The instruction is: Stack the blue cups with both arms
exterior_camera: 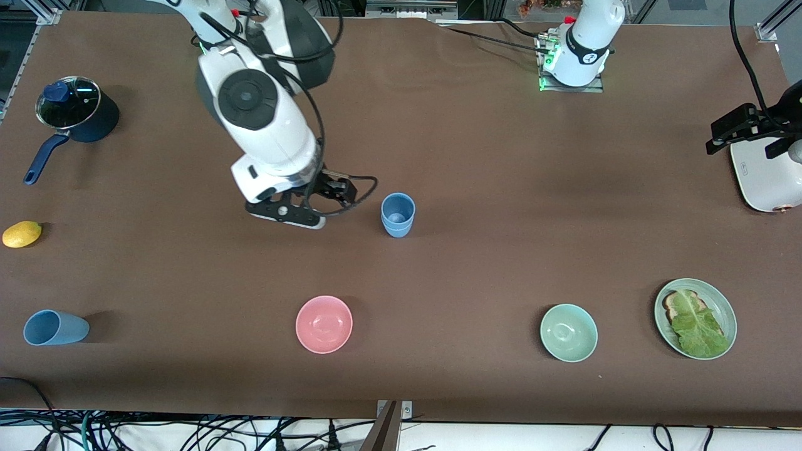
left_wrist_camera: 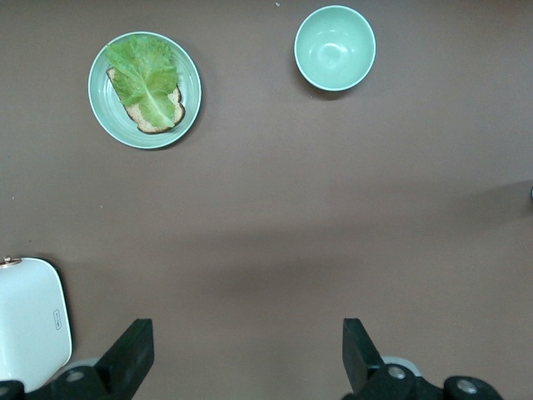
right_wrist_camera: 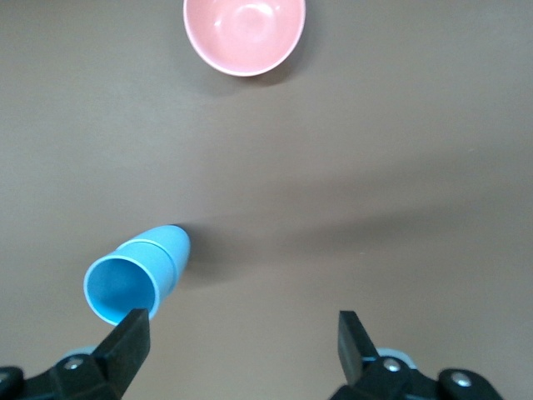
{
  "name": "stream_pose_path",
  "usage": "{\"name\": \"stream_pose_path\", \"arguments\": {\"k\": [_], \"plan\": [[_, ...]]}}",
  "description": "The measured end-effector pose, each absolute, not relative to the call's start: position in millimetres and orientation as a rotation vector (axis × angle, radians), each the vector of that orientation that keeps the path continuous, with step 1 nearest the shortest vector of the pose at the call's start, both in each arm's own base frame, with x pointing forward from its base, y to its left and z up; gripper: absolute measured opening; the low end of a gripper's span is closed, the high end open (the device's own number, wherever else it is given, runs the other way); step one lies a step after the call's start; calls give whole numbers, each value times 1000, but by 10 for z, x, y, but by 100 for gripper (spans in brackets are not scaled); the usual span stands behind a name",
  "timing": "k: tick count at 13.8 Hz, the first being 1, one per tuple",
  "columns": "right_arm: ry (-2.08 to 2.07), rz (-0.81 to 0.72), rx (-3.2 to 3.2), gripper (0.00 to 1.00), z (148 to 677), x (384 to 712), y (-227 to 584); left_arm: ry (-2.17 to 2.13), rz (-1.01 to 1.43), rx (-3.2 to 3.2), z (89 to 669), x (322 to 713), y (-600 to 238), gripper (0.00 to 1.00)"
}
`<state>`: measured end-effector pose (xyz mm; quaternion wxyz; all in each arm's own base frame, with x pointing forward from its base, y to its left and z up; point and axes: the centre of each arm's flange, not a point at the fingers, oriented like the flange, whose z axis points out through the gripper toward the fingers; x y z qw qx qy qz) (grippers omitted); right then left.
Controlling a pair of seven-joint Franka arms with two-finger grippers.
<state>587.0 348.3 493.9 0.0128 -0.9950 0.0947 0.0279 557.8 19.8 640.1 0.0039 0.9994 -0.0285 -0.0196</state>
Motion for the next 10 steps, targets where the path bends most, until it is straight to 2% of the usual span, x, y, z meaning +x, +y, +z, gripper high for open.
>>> {"name": "stream_pose_path", "arguments": {"k": [5,10], "plan": [[154,145,-3119,100,5486,5905,2549,-96,-63,3132,6400,5578,174,100],[10,191,-3115,100,5802,5924,1657,-105,-64,3131,6413,5564,142,100]]}}
